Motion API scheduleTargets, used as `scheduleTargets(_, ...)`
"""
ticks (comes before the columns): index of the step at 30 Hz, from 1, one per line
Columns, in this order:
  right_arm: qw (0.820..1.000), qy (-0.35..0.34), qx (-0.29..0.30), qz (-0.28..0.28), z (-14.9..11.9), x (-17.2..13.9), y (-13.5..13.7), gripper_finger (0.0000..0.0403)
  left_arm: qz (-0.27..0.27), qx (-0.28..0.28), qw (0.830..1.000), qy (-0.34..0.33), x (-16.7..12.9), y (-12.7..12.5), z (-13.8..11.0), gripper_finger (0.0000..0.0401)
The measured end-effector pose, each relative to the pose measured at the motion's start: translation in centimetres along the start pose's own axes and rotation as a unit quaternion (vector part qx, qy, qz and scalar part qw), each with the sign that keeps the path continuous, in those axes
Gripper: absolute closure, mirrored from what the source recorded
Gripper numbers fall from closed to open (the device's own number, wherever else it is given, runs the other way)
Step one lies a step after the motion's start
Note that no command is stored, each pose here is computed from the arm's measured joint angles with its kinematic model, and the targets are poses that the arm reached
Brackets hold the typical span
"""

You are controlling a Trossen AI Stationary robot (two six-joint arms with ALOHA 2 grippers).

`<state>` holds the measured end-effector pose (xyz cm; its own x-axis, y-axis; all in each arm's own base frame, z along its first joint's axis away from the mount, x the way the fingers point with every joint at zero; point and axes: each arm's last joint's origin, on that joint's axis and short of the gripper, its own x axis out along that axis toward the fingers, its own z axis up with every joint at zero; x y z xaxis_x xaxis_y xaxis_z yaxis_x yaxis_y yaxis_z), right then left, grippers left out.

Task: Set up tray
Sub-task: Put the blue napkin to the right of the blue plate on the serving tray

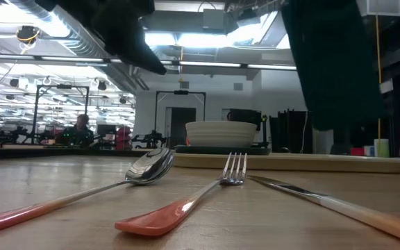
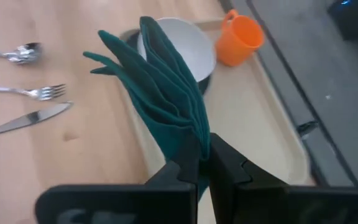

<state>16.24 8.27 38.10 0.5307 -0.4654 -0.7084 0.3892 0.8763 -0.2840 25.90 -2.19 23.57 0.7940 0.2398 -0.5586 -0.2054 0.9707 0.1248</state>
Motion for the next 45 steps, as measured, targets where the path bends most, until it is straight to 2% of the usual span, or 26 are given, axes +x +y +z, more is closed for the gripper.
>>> scheduleTargets(6, 1.000, 0.005, -0.014, -0.026, 0.6, 0.6, -2.5, 0.0386, 0.023, -0.009, 1.000, 0.012, 0.4, 1.4, -0.1, 0.0396)
scheduleTargets(16, 0.999, -0.017, -0.009, -0.033, 1.4, 0.6, -6.1, 0.0386, 0.017, 0.008, 1.000, 0.017, 0.7, 2.5, -0.1, 0.0395)
scheduleTargets(23, 0.997, -0.014, -0.071, -0.037, 1.9, 3.4, -6.8, 0.0386, 0.025, 0.002, 1.000, 0.016, 0.8, 2.9, 0.0, 0.0395)
scheduleTargets(27, 0.997, -0.013, -0.069, -0.039, 1.0, 5.0, -8.1, 0.0386, 0.025, 0.002, 1.000, 0.017, 0.8, 3.0, 0.0, 0.0395)
scheduleTargets(31, 0.995, -0.054, -0.075, -0.028, 0.3, 6.2, -9.3, 0.0386, 0.025, 0.002, 1.000, 0.016, 0.8, 3.0, 0.0, 0.0395)
scheduleTargets(37, 0.993, -0.064, -0.082, -0.062, -1.3, 8.2, -10.9, 0.0386, 0.025, 0.000, 1.000, 0.015, 0.8, 3.0, 0.0, 0.0395)
scheduleTargets(45, 0.985, -0.061, -0.129, -0.095, -3.2, 12.1, -12.4, 0.0386, 0.025, -0.003, 1.000, 0.015, 0.8, 3.0, 0.0, 0.0395)
